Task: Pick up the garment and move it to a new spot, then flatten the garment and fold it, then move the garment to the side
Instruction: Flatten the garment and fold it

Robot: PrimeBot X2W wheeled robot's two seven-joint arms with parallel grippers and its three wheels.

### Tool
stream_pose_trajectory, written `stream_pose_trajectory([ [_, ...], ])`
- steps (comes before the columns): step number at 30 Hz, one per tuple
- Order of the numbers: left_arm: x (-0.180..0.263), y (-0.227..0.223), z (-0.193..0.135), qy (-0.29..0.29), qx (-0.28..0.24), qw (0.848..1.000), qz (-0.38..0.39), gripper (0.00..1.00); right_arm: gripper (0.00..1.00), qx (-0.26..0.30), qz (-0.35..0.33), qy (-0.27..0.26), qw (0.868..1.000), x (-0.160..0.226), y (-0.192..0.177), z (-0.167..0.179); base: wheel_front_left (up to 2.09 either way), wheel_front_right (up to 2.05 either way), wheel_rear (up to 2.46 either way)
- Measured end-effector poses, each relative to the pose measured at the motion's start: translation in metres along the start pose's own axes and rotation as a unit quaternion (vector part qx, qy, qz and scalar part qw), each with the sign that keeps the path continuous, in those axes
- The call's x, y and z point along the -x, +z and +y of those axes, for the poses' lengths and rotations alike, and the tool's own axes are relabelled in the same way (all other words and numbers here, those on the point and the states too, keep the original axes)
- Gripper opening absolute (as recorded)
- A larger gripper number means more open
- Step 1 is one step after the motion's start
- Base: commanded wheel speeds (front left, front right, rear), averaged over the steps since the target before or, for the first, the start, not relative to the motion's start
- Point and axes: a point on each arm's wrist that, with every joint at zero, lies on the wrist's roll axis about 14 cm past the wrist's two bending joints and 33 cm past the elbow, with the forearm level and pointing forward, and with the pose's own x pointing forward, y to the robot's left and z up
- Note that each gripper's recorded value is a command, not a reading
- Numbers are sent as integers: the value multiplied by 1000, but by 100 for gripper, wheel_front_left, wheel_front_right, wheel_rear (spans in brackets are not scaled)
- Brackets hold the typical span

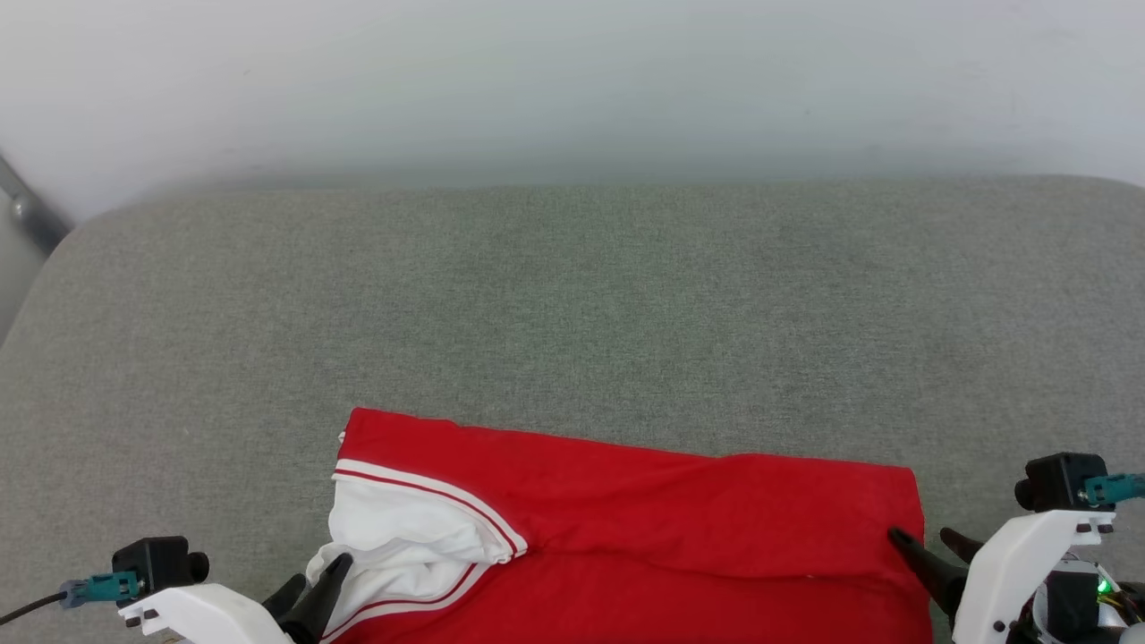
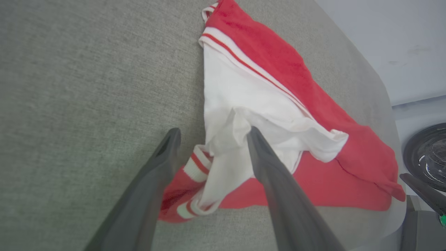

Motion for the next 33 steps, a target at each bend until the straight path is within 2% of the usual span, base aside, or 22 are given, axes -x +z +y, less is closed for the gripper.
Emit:
stream_pose_trajectory([
  [3, 5, 19, -7, 0, -43, 998, -52, 100, 100, -3, -48, -2, 999, 10, 14, -2, 0, 0, 0],
  [6, 11, 48, -16, 5, -86, 989, -118, 100, 100, -1, -89, -8, 996, 21, 32, -5, 0, 0, 0],
  [8, 15, 64, -30, -6, -89, 983, -158, 100, 100, 2, -105, -10, 994, 29, 41, -6, 0, 0, 0],
  [11, 21, 83, -56, -26, -123, 969, -215, 100, 100, 4, -103, -21, 994, 38, 46, -14, 0, 0, 0],
  [17, 36, 110, -98, -53, -197, 928, -313, 100, 100, 1, -27, -58, 998, 41, 35, -37, 0, 0, 0],
  [22, 46, 120, -114, -64, -237, 895, -373, 100, 100, -15, 46, -45, 998, 24, 15, -25, 0, 0, 0],
  [29, 45, 127, -106, -43, -242, 884, -397, 100, 100, -36, 120, -18, 992, -9, -13, -3, 0, 0, 0],
  [33, 41, 127, -98, -29, -238, 887, -395, 100, 100, -43, 152, -8, 987, -27, -24, 5, 0, 0, 0],
])
